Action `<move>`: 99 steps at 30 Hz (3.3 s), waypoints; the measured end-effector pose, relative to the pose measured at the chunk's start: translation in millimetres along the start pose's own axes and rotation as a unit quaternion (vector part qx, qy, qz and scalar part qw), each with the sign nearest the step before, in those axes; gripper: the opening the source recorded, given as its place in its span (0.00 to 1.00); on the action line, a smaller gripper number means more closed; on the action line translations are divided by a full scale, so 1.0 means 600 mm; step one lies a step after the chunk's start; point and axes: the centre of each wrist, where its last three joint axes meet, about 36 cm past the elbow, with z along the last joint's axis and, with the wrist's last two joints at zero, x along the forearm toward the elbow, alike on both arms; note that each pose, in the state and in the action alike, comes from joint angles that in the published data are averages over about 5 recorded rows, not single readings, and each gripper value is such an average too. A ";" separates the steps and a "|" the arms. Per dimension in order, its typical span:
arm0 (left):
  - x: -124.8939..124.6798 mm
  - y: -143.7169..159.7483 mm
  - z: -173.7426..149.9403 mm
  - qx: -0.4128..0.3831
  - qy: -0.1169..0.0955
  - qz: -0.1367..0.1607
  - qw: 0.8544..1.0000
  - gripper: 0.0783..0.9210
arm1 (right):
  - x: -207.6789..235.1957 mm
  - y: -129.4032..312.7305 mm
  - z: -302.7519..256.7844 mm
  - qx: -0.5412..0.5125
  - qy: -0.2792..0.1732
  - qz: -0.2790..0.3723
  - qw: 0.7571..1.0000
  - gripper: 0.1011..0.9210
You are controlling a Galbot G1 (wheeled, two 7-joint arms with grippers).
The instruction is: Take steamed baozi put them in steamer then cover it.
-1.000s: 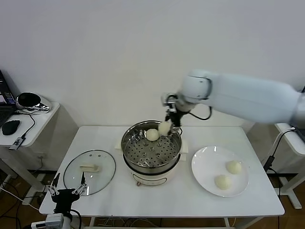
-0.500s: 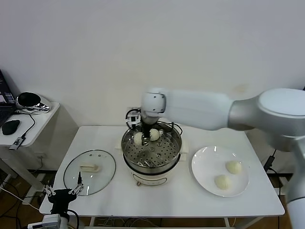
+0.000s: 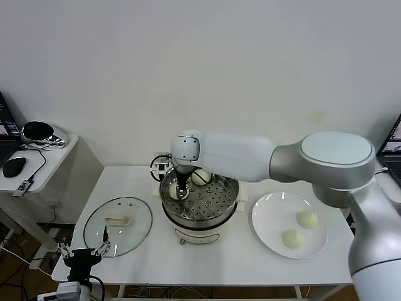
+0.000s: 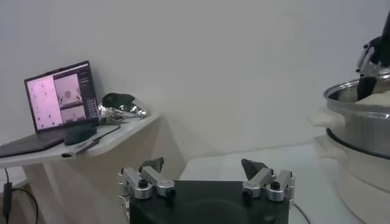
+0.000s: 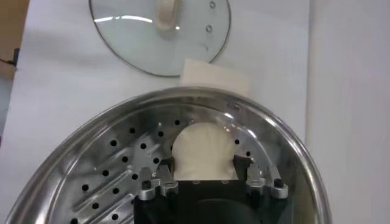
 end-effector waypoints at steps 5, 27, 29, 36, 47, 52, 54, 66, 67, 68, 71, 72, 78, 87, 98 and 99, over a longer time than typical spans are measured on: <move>0.000 -0.002 0.000 0.001 0.000 0.001 1.000 0.88 | 0.016 -0.008 0.010 -0.004 -0.001 -0.006 1.000 0.87; 0.001 -0.011 0.003 -0.009 0.003 0.014 1.000 0.88 | 0.250 0.005 0.375 0.008 0.012 -0.023 1.000 0.88; 0.000 -0.011 0.006 -0.011 0.005 0.014 1.000 0.88 | 0.252 0.021 0.423 0.015 0.015 -0.022 1.000 0.88; 0.000 -0.015 0.017 -0.017 0.011 0.013 1.000 0.88 | 0.222 0.088 0.551 0.036 0.032 -0.023 0.999 0.88; 0.004 -0.011 0.022 -0.027 0.016 0.009 0.999 0.88 | 0.123 0.182 0.644 0.051 0.061 -0.048 0.996 0.88; 0.004 -0.008 0.023 -0.029 0.018 0.006 0.999 0.88 | 0.079 0.211 0.665 0.048 0.067 -0.057 0.995 0.88; 0.004 -0.006 0.023 -0.029 0.018 0.005 0.999 0.88 | 0.064 0.219 0.671 0.045 0.069 -0.060 0.995 0.88; 0.009 -0.004 0.027 -0.027 0.023 0.000 0.999 0.88 | -0.013 0.246 0.682 0.035 0.072 -0.075 0.994 0.88; 0.009 -0.004 0.027 -0.027 0.023 0.000 0.999 0.88 | -0.018 0.247 0.682 0.034 0.072 -0.076 0.994 0.88; 0.009 -0.004 0.027 -0.027 0.023 0.000 0.999 0.88 | -0.022 0.248 0.682 0.033 0.071 -0.076 0.994 0.88; 0.009 -0.005 0.028 -0.027 0.024 0.000 0.999 0.88 | -0.033 0.251 0.680 0.030 0.070 -0.077 0.994 0.85; 0.009 -0.005 0.028 -0.027 0.024 0.000 0.999 0.88 | -0.036 0.251 0.679 0.029 0.070 -0.077 0.994 0.84; 0.009 -0.005 0.029 -0.027 0.024 -0.001 0.999 0.88 | -0.043 0.250 0.677 0.025 0.067 -0.076 0.995 0.72; 0.008 -0.005 0.030 -0.026 0.024 -0.002 0.999 0.88 | -0.029 0.243 0.686 0.023 0.066 -0.080 0.994 0.63; 0.004 0.000 0.025 -0.028 0.019 -0.001 0.999 0.88 | 0.078 0.162 0.690 0.018 0.046 -0.051 0.997 0.63; 0.004 0.000 0.024 -0.028 0.019 0.000 0.999 0.88 | 0.092 0.150 0.686 0.019 0.043 -0.047 0.998 0.63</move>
